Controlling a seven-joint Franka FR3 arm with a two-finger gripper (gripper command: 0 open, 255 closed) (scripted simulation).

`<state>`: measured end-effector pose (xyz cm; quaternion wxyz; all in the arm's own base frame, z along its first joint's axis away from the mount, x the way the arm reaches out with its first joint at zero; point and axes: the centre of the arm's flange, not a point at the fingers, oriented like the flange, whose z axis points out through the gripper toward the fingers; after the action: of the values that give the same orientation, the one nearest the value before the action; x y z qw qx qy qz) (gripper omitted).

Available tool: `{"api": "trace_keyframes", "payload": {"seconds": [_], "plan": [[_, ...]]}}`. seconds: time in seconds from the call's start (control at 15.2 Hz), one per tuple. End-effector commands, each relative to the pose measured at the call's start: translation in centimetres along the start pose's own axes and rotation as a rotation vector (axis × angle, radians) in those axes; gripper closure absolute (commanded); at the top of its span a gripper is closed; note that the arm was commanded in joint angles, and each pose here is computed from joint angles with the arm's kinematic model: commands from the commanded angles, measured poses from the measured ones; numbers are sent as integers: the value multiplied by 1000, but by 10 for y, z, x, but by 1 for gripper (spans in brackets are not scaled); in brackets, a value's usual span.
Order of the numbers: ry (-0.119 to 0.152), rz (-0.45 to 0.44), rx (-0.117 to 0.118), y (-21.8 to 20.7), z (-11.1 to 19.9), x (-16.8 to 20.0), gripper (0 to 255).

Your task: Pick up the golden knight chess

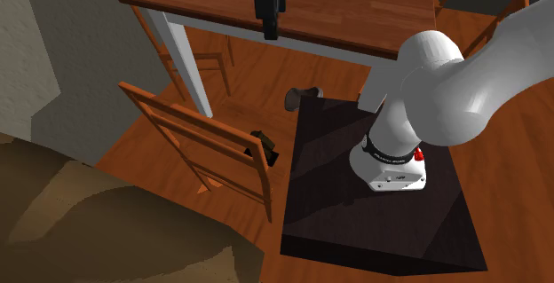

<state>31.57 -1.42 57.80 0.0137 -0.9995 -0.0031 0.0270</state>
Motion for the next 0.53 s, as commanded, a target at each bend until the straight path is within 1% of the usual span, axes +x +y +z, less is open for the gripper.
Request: {"api": "trace_keyframes", "payload": {"seconds": [0.0,0.46], "plan": [[0,0,0,0,0,0,0],[28,59,0,4,91,12,0]]}}
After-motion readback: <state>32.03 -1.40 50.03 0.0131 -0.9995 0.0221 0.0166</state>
